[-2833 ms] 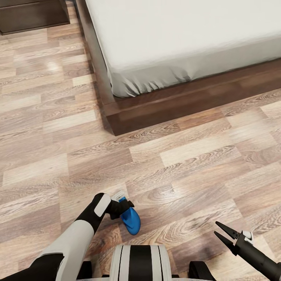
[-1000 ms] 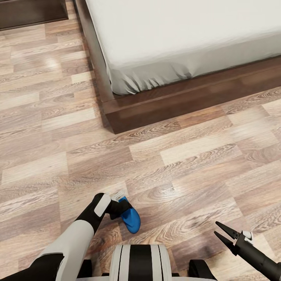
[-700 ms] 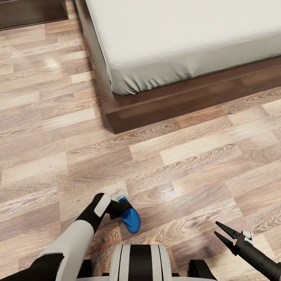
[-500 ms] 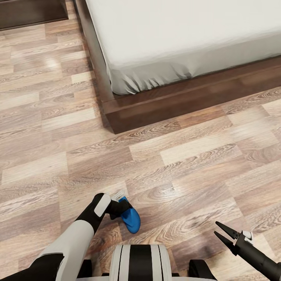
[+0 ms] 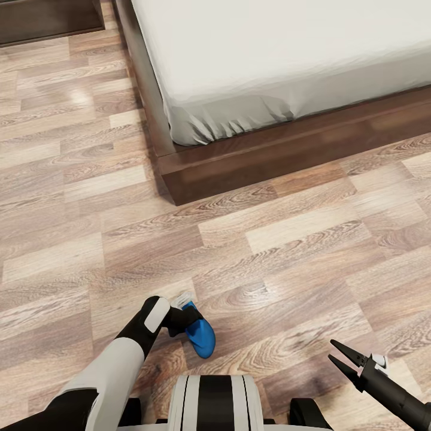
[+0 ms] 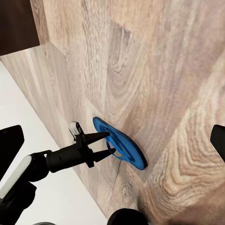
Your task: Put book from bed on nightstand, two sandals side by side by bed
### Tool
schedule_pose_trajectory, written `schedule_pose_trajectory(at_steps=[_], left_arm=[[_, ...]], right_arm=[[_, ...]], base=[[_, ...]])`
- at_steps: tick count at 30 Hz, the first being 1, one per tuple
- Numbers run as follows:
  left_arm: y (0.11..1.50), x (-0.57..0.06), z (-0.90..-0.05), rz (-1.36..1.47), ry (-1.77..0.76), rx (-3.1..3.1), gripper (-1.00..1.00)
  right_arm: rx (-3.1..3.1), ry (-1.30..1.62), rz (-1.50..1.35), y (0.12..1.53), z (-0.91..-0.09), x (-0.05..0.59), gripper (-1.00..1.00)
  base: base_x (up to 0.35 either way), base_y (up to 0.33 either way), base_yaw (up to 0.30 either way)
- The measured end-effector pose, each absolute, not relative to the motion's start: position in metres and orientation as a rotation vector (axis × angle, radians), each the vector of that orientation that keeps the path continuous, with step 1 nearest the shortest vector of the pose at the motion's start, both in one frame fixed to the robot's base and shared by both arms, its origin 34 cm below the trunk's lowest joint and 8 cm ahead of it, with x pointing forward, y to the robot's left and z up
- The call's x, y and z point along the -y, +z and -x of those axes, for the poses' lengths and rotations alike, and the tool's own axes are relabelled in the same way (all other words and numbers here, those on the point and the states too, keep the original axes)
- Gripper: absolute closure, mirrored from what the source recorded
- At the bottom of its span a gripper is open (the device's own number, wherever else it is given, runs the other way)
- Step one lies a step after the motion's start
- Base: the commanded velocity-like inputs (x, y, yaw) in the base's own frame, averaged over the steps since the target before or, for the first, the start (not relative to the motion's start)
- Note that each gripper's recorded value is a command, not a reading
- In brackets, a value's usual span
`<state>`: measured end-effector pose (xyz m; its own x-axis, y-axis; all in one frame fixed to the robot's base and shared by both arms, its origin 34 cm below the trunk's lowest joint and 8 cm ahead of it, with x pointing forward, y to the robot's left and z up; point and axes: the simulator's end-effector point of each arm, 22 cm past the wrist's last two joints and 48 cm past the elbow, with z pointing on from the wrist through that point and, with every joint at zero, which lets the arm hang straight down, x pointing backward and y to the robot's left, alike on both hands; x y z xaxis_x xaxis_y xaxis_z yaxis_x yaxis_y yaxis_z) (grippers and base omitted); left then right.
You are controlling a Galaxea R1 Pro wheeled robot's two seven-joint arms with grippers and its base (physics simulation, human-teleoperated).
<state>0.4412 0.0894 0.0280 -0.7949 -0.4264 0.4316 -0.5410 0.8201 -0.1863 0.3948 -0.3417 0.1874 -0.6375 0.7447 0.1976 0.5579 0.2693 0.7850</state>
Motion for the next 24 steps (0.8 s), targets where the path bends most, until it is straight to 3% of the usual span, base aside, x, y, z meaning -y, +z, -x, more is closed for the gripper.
schedule_pose_trajectory(at_steps=[24], left_arm=[[0.055,-0.088,-0.471,-0.689,0.461,2.699,1.00]], right_arm=[[-2.305,1.318,-1.150,0.207,-0.410,0.338,-1.00]], base=[[0.000,0.000,0.000]])
